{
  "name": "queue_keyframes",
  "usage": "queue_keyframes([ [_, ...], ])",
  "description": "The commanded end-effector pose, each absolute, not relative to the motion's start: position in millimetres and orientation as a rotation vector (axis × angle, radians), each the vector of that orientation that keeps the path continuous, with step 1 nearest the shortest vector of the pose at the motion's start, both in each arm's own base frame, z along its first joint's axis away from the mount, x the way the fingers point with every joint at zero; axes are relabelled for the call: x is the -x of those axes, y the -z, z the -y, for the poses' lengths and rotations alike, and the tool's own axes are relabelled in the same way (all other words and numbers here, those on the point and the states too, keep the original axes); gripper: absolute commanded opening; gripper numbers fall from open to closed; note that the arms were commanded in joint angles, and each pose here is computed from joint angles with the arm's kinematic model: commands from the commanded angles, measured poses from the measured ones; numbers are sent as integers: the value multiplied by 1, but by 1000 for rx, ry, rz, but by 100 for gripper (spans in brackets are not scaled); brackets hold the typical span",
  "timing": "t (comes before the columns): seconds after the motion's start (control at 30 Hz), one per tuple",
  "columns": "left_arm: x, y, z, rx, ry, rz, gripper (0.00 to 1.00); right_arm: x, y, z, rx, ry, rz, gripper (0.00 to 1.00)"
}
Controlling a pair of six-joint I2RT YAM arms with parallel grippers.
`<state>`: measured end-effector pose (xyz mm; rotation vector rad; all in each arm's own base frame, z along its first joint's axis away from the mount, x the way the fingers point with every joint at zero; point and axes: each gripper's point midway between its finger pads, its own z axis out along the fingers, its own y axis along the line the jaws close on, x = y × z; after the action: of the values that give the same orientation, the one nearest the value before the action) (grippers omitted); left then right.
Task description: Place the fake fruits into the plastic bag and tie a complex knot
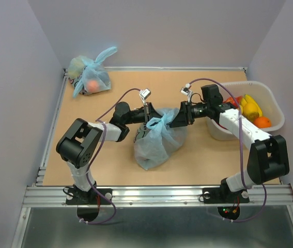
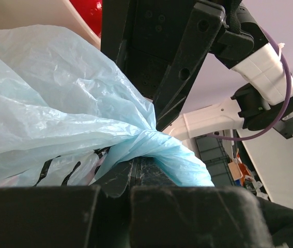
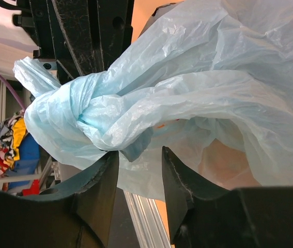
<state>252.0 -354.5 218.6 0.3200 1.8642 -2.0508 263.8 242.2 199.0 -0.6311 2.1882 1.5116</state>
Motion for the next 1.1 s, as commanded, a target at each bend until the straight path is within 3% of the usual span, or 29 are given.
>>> queue_keyframes([
  [0.0,-244,-269,354,-515,2056,-1547,0,-274,-221,-246,701,-1505,-2095,45],
  [0.3,-245,-273,354,-501,2078,-1524,0,-279,-222,-249,704,-1508,-2072,50],
  [0.63,-246,-275,355,-496,2090,-1514,0,-282,-233,-256,750,-1516,-1935,47],
  [0.83,-243,-278,353,-501,2098,-1501,0,-283,-236,-258,748,-1513,-1865,27],
  [0.97,-242,-278,353,-507,2093,-1500,0,-280,-238,-258,768,-1516,-1845,1],
  [1.07,-244,-272,351,-504,2066,-1533,6,-274,-241,-256,789,-1513,-1825,1],
])
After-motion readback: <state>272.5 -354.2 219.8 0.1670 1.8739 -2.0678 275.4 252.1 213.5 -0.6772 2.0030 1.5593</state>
